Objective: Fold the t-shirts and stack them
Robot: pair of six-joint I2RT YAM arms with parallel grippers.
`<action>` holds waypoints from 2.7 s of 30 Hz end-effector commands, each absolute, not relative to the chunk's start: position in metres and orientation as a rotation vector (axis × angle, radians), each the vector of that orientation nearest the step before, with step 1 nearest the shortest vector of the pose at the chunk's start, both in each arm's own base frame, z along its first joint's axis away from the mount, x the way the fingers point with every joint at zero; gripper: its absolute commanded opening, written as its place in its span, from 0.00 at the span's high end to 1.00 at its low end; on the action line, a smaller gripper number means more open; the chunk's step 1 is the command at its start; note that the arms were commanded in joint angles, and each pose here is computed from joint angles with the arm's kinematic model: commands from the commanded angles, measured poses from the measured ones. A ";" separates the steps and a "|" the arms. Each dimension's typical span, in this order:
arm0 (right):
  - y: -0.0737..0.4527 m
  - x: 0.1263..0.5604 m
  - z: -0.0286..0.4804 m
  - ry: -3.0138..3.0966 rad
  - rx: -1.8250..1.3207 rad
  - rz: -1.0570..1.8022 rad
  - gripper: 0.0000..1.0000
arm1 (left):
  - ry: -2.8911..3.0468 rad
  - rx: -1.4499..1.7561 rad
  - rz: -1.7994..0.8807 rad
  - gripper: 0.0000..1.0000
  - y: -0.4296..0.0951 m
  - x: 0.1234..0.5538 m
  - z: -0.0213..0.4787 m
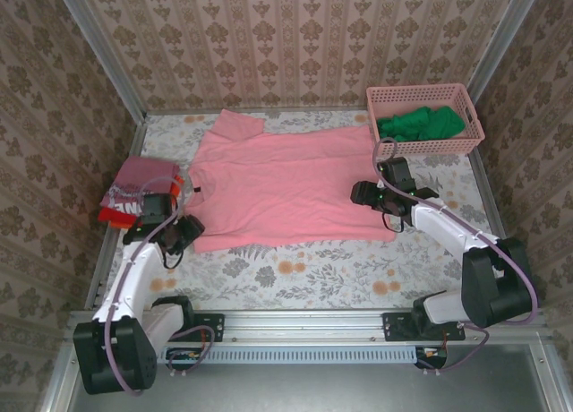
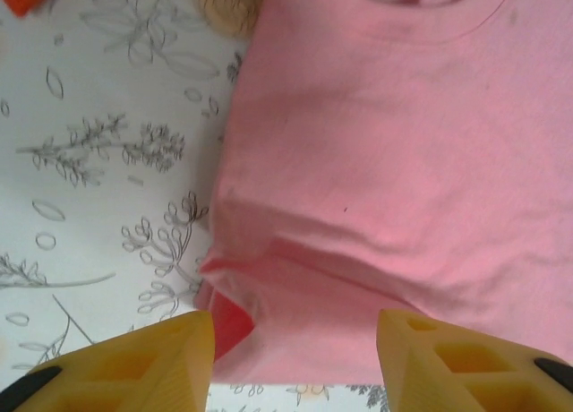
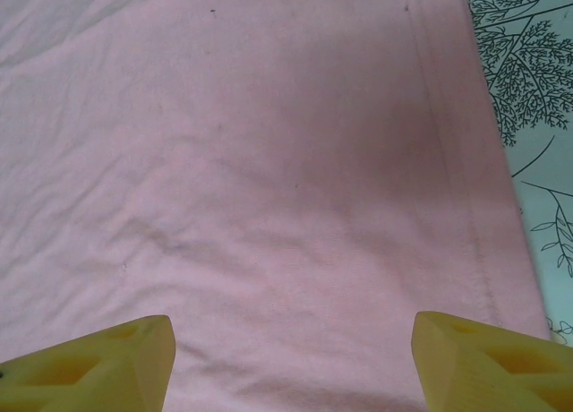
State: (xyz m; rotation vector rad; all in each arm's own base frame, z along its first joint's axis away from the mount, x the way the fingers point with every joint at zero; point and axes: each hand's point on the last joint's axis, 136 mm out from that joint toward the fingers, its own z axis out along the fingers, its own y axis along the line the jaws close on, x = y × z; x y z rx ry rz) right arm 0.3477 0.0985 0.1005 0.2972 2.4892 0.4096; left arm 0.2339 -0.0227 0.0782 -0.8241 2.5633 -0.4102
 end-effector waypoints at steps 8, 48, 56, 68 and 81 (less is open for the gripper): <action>0.094 0.337 0.094 2.502 0.341 0.409 0.29 | 2.668 -0.815 -0.462 0.60 -0.035 0.208 0.055; 0.026 0.270 0.036 2.583 0.861 0.347 0.47 | 2.629 -0.774 -0.490 1.00 -0.037 0.226 0.075; 0.029 0.251 0.035 2.612 0.872 0.363 0.53 | 2.615 -0.769 -0.479 1.00 -0.035 0.231 0.074; 0.037 0.253 0.021 2.643 0.884 0.393 0.67 | 2.571 -0.731 -0.487 1.00 -0.035 0.250 0.085; 0.033 0.255 0.024 2.657 0.877 0.357 1.00 | 2.586 -0.751 -0.464 1.00 -0.033 0.247 0.074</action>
